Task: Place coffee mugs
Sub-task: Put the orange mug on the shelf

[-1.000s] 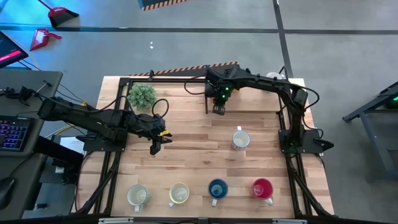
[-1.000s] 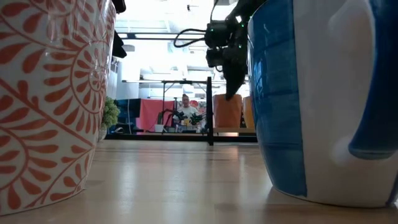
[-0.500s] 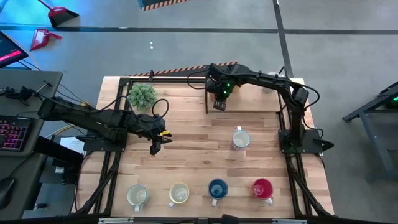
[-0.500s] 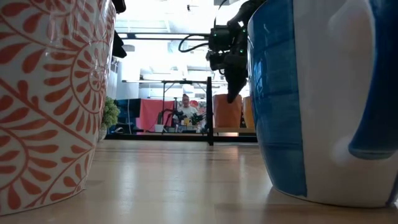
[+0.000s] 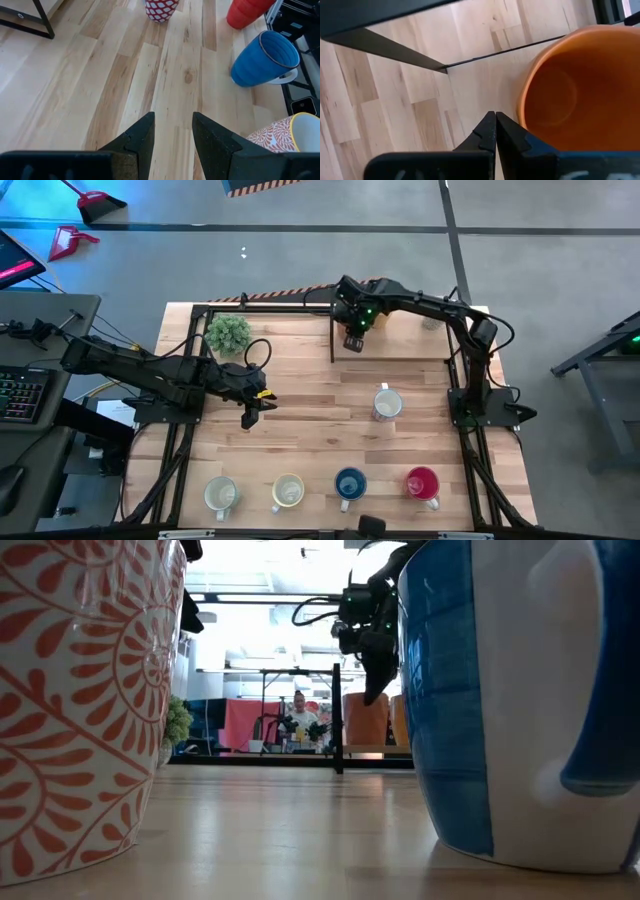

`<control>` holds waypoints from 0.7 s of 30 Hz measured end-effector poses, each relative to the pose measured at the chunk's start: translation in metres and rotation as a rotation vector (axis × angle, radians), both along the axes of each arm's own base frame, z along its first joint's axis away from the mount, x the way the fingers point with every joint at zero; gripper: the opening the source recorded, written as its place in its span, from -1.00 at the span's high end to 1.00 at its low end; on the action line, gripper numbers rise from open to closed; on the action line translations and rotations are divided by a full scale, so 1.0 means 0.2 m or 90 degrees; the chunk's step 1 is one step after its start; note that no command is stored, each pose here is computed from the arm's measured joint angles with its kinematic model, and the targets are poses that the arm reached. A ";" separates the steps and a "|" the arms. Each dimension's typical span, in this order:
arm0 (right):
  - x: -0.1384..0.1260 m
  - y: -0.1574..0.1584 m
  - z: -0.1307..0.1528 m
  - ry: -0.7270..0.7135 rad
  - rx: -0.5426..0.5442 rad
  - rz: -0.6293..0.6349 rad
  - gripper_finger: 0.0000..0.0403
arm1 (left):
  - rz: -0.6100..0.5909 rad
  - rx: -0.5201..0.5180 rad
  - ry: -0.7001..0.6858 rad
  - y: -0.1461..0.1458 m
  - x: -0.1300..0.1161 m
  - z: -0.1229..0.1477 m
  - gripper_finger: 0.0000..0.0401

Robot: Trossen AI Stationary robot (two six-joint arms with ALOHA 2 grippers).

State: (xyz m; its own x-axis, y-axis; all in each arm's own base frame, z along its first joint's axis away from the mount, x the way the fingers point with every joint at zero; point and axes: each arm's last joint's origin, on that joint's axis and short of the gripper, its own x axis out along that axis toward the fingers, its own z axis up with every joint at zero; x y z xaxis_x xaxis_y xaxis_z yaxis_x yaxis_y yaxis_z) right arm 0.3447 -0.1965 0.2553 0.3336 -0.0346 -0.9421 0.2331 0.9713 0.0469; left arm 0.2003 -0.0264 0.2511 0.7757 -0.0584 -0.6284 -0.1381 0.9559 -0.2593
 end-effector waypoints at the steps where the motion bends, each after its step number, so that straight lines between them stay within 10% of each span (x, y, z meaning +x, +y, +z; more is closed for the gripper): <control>1: 0.00 0.00 0.00 0.000 0.000 -0.001 1.00 | 0.001 -0.001 0.000 0.00 0.00 0.00 0.40; 21: -0.04 -0.08 0.00 -0.007 -0.011 -0.025 1.00 | 0.004 -0.006 0.000 0.00 0.00 0.00 0.40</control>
